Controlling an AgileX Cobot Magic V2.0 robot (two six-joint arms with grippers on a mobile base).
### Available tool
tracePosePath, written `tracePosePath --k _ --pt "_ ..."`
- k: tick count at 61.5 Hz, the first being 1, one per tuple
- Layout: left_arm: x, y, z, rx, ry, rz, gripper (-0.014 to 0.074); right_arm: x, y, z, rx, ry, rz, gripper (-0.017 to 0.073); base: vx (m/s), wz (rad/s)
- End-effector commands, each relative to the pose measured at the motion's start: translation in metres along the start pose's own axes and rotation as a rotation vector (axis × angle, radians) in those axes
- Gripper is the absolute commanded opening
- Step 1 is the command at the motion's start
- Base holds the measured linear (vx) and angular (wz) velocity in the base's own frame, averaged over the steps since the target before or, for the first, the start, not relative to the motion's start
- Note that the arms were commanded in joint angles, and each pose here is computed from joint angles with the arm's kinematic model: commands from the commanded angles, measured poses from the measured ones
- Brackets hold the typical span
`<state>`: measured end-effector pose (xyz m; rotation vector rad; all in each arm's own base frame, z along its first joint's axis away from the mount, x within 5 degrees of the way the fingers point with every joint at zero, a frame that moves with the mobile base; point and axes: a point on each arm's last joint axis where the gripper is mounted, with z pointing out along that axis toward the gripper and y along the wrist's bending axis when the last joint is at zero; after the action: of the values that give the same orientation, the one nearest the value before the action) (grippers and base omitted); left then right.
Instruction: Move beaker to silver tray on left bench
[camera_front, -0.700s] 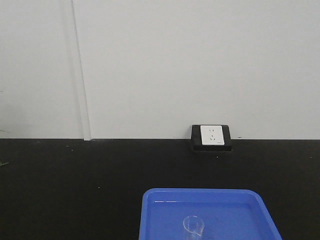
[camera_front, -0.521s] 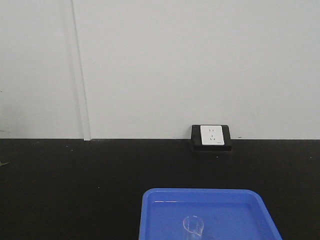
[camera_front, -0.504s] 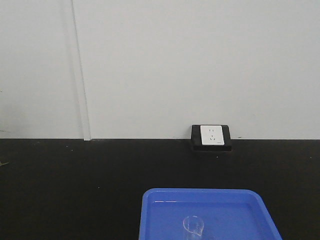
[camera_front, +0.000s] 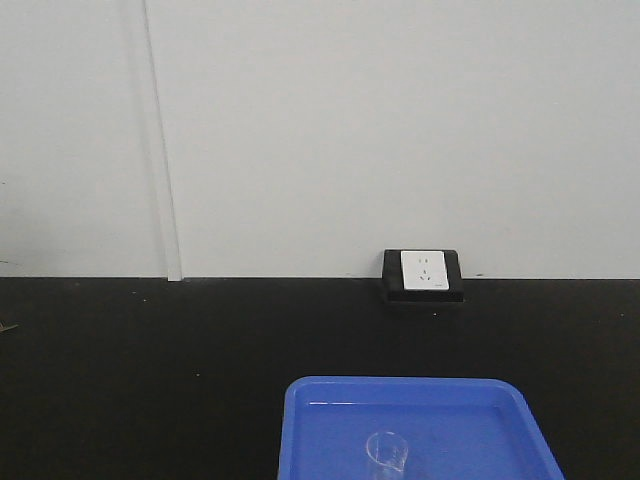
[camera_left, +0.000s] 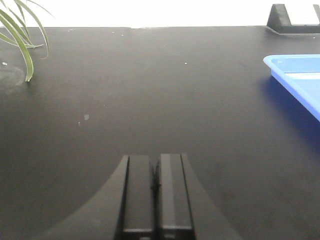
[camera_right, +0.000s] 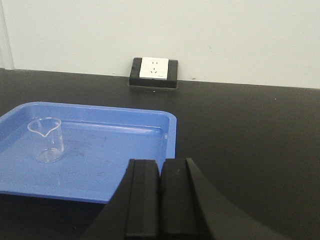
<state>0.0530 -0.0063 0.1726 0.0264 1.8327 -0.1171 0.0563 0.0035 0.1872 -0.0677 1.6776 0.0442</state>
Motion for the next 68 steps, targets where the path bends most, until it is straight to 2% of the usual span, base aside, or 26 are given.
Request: tracePosePath --k 1,30,38,48,57,68 --pt "-0.002 0.001 0.001 -0.003 -0.073 -0.005 0.0001 -0.006 0.000 -0.001 0.000 -0.085 -0.003 -0.0010 0.00 0.00" --pt "-0.002 0.001 0.001 -0.003 -0.073 -0.005 0.0001 -0.011 0.000 -0.001 -0.002 -0.136 -0.013 -0.0010 0.00 0.00" --pt "-0.002 0.001 0.001 -0.003 -0.073 -0.005 0.0001 -0.020 0.001 -0.003 -0.012 -0.242 0.031 -0.0010 0.00 0.00" --pt "-0.002 0.001 0.001 -0.003 -0.073 -0.005 0.0001 -0.050 0.001 -0.008 -0.021 -0.365 0.074 -0.0010 0.00 0.00" --pt "-0.002 0.001 0.001 -0.003 -0.073 -0.005 0.0001 -0.082 0.000 -0.004 -0.019 -0.307 0.079 -0.0010 0.00 0.00" --pt "-0.002 0.001 0.001 -0.003 -0.073 -0.005 0.0001 -0.094 0.000 0.016 -0.014 -0.195 0.079 -0.0007 0.00 0.00"
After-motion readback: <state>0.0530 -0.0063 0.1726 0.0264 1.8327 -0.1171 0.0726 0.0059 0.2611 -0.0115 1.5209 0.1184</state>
